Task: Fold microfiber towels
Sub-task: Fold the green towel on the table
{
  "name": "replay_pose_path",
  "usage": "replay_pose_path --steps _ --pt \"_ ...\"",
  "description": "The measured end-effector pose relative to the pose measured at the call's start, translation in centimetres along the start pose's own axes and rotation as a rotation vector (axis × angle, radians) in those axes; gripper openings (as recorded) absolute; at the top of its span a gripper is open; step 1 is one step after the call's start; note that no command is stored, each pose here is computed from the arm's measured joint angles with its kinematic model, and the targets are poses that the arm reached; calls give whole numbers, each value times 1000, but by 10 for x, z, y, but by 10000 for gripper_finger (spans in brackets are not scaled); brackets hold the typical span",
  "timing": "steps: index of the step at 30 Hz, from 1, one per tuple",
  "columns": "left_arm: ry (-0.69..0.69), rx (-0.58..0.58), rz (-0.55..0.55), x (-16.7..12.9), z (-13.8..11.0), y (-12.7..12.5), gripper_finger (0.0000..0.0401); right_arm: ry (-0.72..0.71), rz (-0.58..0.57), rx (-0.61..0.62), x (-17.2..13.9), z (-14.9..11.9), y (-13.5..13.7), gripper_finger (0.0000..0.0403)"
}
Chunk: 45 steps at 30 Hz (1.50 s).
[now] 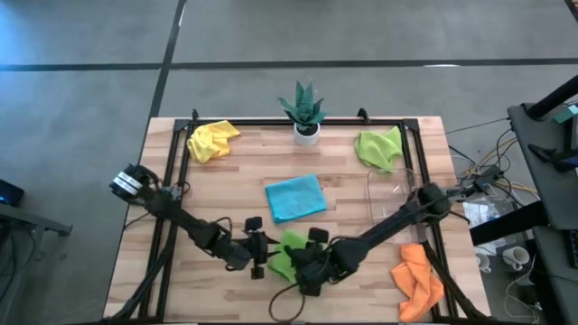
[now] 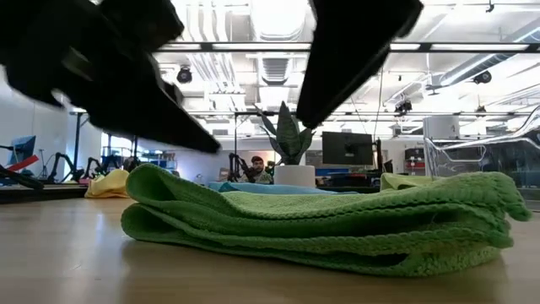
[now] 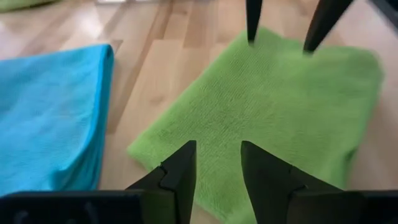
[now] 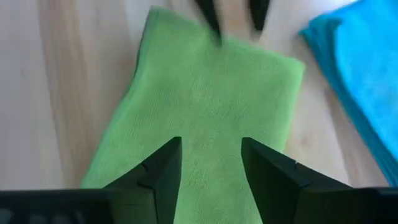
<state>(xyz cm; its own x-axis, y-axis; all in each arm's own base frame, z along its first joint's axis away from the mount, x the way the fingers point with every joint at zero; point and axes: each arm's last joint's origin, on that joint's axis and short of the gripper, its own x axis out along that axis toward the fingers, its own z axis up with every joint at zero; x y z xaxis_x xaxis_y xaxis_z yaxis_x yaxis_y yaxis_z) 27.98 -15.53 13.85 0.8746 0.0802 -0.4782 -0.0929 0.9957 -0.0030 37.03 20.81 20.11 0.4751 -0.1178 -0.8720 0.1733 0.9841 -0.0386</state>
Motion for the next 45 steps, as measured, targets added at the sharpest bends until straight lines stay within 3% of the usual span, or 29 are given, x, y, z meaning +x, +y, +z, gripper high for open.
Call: replay_pose_path --steps 4,9,17,22,27,31,34,41,45 --pt "31 42 15 17 -6 -4 112 -97 71 -27 -10 -19 -9 154" --pt "162 82 -14 24 -7 -12 111 -178 162 -88 2 -41 -12 144" --pt "284 10 -51 10 -5 -10 112 -147 206 -150 30 -61 -12 124" --pt "156 3 -79 -18 31 -6 112 -198 214 -180 3 -50 -19 114" --pt "-69 -27 -49 -20 53 9 112 -336 142 -244 -28 -40 -31 113" --pt "-170 -22 -48 -2 47 16 121 -386 148 -267 -27 -43 -33 113" --pt "-163 -36 -45 15 37 20 144 -373 239 -250 -11 -52 -29 111" --pt "-37 -11 -31 43 2 19 179 -283 364 -189 26 -69 -20 89" --pt "23 -60 -106 42 -5 13 180 -213 345 -199 38 -78 -26 79"
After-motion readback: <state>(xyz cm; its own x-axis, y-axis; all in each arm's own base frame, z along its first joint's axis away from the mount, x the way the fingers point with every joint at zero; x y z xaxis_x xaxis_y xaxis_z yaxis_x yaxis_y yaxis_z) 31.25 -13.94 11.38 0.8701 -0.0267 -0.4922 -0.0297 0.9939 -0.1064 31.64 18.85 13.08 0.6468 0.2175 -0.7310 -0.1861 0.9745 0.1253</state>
